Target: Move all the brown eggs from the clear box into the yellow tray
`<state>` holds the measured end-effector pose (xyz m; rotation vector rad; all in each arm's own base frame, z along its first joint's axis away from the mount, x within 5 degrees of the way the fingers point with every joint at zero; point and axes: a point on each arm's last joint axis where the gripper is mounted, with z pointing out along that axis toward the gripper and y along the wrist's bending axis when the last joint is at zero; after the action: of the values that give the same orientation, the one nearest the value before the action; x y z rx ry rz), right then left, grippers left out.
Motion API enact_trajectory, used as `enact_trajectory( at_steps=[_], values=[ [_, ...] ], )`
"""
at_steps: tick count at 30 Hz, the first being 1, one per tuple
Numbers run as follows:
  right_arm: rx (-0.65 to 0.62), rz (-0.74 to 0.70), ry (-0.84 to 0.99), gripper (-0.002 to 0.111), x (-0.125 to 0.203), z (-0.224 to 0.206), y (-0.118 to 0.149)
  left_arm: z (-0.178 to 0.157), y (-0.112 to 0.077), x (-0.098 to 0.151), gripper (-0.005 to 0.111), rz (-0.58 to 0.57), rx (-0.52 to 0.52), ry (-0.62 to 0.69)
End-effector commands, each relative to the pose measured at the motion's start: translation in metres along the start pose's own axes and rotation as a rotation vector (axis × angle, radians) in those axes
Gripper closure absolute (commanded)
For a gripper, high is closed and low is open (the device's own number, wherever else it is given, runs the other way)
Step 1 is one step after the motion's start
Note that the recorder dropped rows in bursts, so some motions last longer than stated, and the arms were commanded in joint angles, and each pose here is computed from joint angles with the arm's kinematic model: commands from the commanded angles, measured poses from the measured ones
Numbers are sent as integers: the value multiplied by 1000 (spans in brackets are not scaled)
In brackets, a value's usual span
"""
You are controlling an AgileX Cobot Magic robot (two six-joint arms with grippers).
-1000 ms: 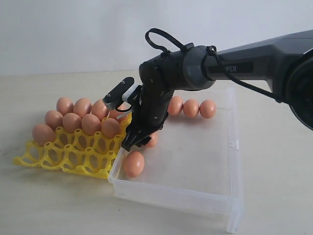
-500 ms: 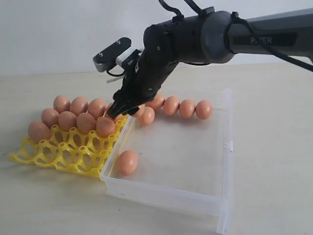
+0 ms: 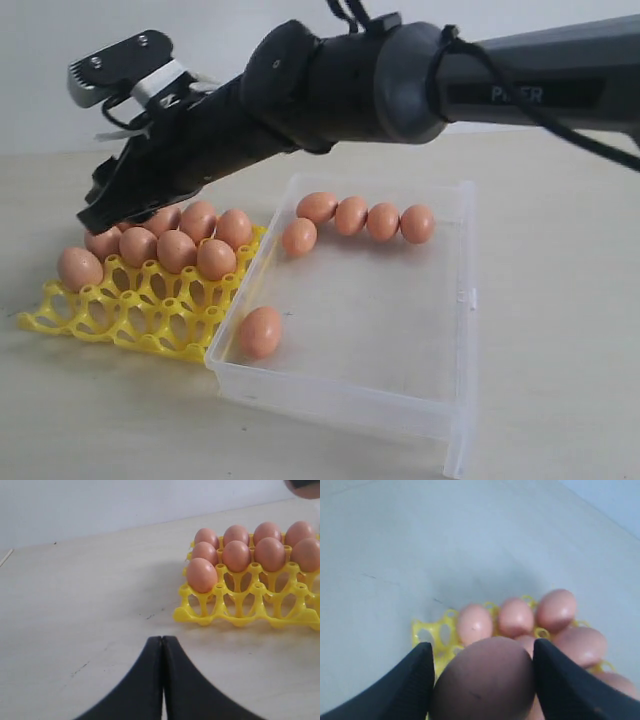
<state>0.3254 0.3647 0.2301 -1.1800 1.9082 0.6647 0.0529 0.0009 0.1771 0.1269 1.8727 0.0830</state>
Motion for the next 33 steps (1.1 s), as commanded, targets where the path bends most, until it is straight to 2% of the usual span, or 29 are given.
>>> enact_trajectory(
  at_steps=[1, 7, 14, 22, 33],
  values=[
    [5, 10, -101, 108, 4, 25, 11, -1, 0, -2, 107, -4, 4, -16],
    [-65, -10, -163, 108, 21, 58, 14, -1, 0, -2, 107, -4, 4, -16],
    [-48, -8, -155, 108, 39, 88, 7, -1, 0, -2, 107, -4, 4, -16],
    [5, -25, -127, 108, 50, 101, 0, -1, 0, -2, 107, -4, 4, -16],
    [9, -54, -113, 108, 57, 107, -1, -1, 0, -2, 107, -4, 4, -16]
  ],
)
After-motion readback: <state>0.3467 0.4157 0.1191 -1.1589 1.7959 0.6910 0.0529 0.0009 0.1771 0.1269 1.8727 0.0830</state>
